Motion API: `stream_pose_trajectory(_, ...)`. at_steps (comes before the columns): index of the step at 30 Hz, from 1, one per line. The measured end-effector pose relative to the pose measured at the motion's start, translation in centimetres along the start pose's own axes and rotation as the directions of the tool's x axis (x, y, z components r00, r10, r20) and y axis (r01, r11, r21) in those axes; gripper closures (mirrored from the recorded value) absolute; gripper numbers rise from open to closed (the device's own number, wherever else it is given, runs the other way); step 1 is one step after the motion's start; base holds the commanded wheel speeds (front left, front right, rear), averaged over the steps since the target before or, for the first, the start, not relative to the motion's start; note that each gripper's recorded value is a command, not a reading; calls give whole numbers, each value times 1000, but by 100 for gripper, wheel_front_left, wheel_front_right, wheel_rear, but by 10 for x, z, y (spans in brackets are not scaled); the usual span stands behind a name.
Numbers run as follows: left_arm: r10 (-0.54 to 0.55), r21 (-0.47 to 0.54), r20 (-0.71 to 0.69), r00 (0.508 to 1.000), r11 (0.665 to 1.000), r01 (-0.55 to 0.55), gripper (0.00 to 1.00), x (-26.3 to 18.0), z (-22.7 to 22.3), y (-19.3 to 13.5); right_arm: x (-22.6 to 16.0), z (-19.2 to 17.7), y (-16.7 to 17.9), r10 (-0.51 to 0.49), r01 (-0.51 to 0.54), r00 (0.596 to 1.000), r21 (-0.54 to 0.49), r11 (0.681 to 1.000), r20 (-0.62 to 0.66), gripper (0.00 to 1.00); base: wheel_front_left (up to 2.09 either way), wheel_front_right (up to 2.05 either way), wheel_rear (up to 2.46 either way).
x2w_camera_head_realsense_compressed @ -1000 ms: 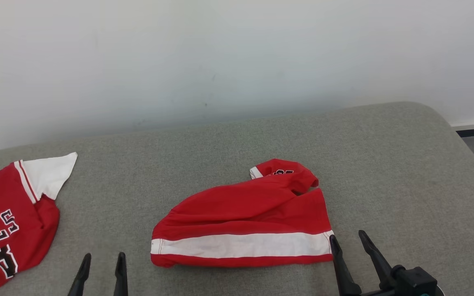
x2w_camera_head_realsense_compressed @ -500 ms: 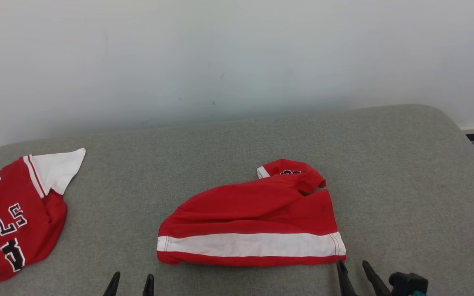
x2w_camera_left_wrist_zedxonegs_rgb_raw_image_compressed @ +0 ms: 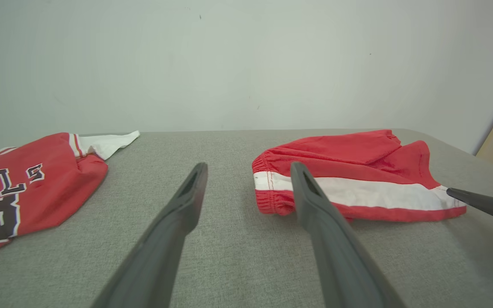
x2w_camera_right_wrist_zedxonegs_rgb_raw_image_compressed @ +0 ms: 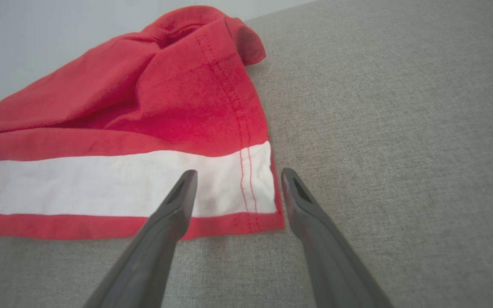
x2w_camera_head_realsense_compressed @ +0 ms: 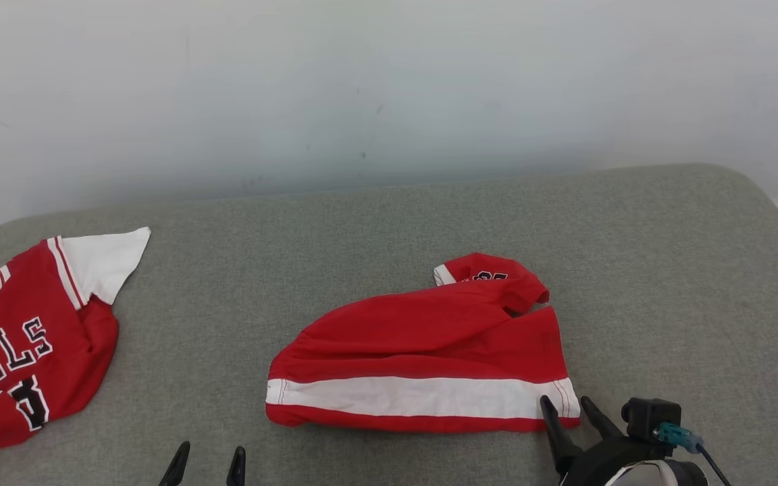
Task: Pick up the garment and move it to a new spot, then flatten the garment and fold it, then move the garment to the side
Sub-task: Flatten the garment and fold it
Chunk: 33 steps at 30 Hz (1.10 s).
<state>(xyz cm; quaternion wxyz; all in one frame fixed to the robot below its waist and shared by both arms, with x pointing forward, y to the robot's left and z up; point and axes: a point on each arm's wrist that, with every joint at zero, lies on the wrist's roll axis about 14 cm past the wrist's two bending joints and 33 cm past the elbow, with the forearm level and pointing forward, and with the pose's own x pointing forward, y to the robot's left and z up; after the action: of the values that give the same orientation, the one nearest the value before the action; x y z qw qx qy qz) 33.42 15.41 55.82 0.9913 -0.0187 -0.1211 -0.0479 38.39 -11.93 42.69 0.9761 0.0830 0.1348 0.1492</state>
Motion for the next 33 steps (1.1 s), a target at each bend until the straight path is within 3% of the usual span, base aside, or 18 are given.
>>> stream_pose_trajectory(10, 28, 17, -20, 999, 999, -28, 0, 1, -7, 9, 12, -2, -11, -13, 12, 999, -32, 999, -48, 0, 0, 0, 0)
stream_pose_trajectory(11, 34, 19, -24, 999, 999, -34, 0, 2, -8, 10, 13, -6, -13, -22, 20, 998, -28, 999, -64, 17, 0, 0, 0)
stream_pose_trajectory(12, 35, 19, -24, 999, 999, -35, 0, 2, -8, 10, 13, -6, -14, -24, 22, 997, -28, 999, -68, 24, 0, 0, 0)
stream_pose_trajectory(13, 36, 19, -23, 999, 999, -36, 0, 3, -8, 10, 14, -7, -15, -27, 25, 997, -28, 999, -73, 52, 0, 0, 0)
stream_pose_trajectory(14, 38, 19, -24, 999, 999, -37, 0, 3, -9, 11, 14, -8, -15, -28, 26, 996, -32, 999, -80, 58, 0, 0, 0)
stream_pose_trajectory(15, 40, 19, -25, 999, 999, -39, 0, 3, -9, 11, 15, -8, -15, -27, 24, 996, -37, 999, -81, 73, 0, 0, 0)
stream_pose_trajectory(16, 41, 19, -24, 999, 999, -41, 0, 3, -9, 11, 16, -7, -14, -24, 21, 996, -41, 999, -80, 100, 0, 0, 0)
stream_pose_trajectory(25, 43, 8, -22, 999, 999, -42, 0, 7, -10, 10, 17, 3, -17, -16, 11, 998, -77, 997, -61, 100, 0, 0, 0)
stream_pose_trajectory(33, 2, -68, -97, 995, 998, -9, 0, 17, -37, -2, 9, -3, -19, -15, 8, 998, -96, 995, -69, 100, 0, 0, 0)
